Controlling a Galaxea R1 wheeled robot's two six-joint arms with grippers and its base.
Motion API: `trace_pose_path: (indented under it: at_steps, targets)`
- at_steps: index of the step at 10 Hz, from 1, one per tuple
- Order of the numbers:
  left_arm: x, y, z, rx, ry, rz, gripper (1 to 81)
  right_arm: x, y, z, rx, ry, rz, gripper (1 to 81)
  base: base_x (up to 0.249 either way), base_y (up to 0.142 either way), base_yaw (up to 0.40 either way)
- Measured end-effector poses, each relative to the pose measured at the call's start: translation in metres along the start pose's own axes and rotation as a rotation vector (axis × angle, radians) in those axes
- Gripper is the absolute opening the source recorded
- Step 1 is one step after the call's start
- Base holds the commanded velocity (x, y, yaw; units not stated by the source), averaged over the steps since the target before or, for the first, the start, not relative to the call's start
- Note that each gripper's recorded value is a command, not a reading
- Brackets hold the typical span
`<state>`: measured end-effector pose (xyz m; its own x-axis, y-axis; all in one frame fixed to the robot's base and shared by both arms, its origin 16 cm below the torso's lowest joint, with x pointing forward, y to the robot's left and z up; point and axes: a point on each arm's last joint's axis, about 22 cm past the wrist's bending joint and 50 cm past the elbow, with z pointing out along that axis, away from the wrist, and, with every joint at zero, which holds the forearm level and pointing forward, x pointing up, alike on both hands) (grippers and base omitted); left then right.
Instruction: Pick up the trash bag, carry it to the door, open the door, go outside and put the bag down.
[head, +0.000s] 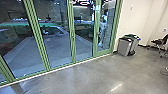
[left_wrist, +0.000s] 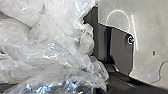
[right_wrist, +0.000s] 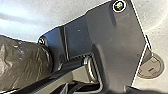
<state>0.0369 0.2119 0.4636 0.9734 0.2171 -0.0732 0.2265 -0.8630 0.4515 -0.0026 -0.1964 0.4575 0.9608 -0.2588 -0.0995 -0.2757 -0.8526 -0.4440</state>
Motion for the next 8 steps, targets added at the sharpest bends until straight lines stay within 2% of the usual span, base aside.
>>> trace_pose_path:
  at_steps: [8]
  targets:
    - [-0.0005,0.0031,0.0017,-0.004,-0.001,0.0,1.0,-0.0012,0.001,0.0,-0.002,-0.001,-0.002,81.1,0.136,-0.075,0.0]
